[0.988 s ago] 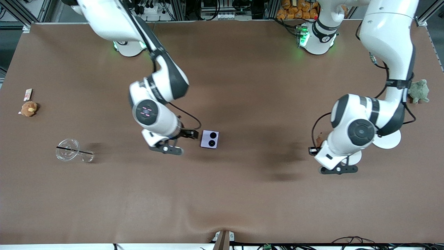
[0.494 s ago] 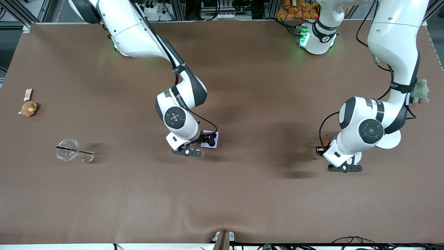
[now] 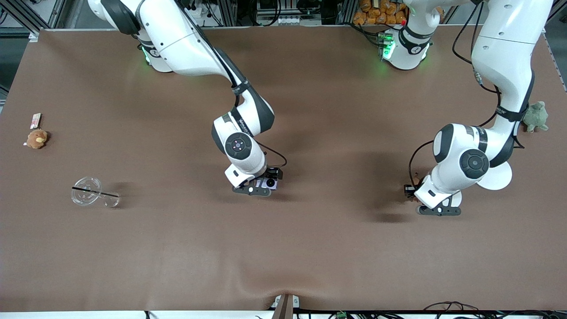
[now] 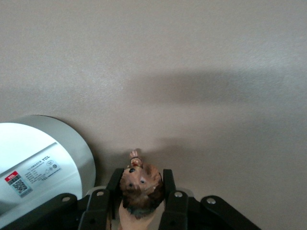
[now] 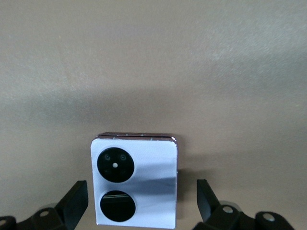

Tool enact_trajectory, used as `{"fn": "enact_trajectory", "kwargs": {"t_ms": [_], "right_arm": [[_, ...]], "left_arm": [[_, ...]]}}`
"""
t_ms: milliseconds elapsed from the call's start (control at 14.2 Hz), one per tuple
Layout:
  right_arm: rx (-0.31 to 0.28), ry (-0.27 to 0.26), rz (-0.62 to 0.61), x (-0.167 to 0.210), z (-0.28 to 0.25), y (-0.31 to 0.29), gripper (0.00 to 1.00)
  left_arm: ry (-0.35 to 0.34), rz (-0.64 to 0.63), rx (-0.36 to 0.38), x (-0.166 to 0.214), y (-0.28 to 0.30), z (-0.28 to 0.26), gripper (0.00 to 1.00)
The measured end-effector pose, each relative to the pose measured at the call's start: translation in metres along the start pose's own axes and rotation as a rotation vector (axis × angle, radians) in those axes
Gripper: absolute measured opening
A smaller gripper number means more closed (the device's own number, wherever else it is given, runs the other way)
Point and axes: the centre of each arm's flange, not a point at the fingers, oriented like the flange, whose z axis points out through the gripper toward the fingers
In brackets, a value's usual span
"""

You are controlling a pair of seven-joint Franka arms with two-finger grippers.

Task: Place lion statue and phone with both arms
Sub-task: 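Grasp the white phone with the right gripper while the left gripper lowers the lion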

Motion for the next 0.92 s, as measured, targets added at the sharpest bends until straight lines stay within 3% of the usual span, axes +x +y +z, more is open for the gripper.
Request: {"fn": "enact_trajectory", "kwargs": {"t_ms": [141, 424, 635, 918], "right_arm": [[0.002, 0.006, 0.003, -0.001, 0.005, -0.001, 1.00], [0.016, 0.002, 0.024, 0.000, 0.010, -0.001, 1.00], [0.033, 0.012, 0.036, 0.002, 0.017, 0.000, 1.00], [0.033, 0.014, 0.033, 0.000, 0.022, -0.001, 1.00]], "left_arm": [[-0.003, 0.001, -0.001, -0.001, 0.000, 0.003, 0.37], [0.010, 0.002, -0.008, 0.001, 0.004, 0.000, 0.73], [0.064, 0.008, -0.006, 0.011, 0.008, -0.040, 1.00], [0.050, 0.017, 0.032, 0.015, 0.016, -0.139, 1.00]]}}
